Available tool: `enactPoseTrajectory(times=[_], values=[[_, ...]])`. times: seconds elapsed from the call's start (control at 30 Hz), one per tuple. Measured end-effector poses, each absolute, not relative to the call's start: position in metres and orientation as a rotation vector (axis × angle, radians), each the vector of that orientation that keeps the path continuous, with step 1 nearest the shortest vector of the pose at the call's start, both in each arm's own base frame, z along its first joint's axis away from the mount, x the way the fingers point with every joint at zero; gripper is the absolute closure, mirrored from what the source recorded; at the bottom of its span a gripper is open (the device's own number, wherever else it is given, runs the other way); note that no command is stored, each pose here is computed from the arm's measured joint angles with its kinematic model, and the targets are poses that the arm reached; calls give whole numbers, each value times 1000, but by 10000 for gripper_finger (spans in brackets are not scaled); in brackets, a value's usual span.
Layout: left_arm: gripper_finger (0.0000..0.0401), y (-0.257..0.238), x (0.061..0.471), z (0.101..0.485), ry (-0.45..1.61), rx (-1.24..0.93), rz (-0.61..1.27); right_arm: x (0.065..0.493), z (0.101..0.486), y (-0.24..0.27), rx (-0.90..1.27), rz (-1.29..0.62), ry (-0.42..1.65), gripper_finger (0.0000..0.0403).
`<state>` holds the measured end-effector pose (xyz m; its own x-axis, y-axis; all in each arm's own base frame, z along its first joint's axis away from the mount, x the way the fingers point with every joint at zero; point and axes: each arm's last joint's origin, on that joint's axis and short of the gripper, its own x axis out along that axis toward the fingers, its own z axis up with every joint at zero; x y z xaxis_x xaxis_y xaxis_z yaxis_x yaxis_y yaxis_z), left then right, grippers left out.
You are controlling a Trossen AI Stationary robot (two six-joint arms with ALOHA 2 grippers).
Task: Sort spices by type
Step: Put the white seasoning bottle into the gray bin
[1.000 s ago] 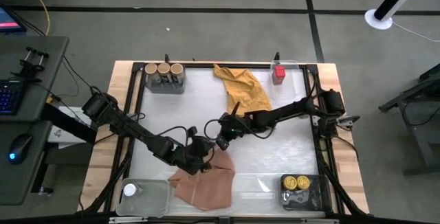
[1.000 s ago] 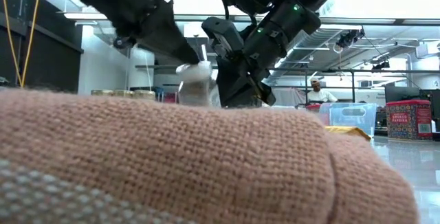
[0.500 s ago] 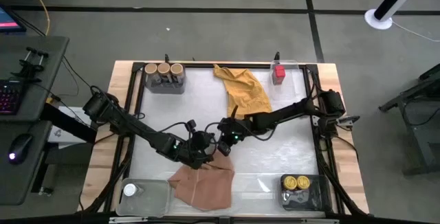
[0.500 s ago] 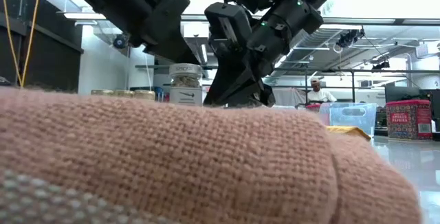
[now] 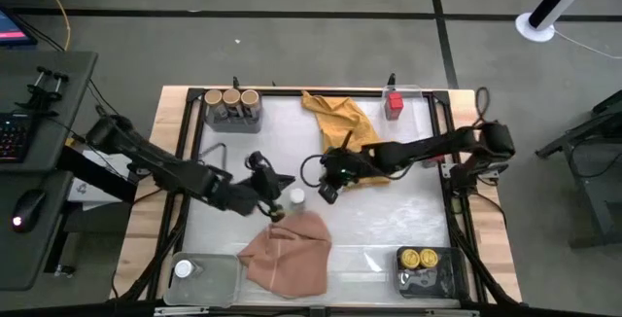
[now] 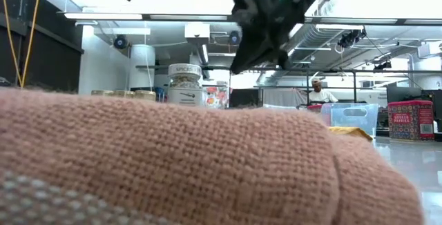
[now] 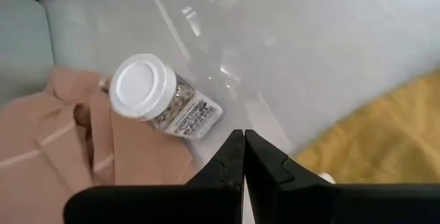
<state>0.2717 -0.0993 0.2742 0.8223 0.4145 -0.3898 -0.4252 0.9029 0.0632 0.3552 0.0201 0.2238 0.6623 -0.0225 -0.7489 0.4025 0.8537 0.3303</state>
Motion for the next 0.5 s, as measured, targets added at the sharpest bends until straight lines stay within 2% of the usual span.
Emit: enactPoseTrajectory(times=[0.17,0.33,0.5], values=[[326,-89,259,297,407,-187,244,334,249,27,490,-295,802,403],[220,-89,257,298,473,-217,55,315,263,46,499,-313,821,403],[119,-84,260,288,584,-152,-59,301,265,71,521,-321,865,403]])
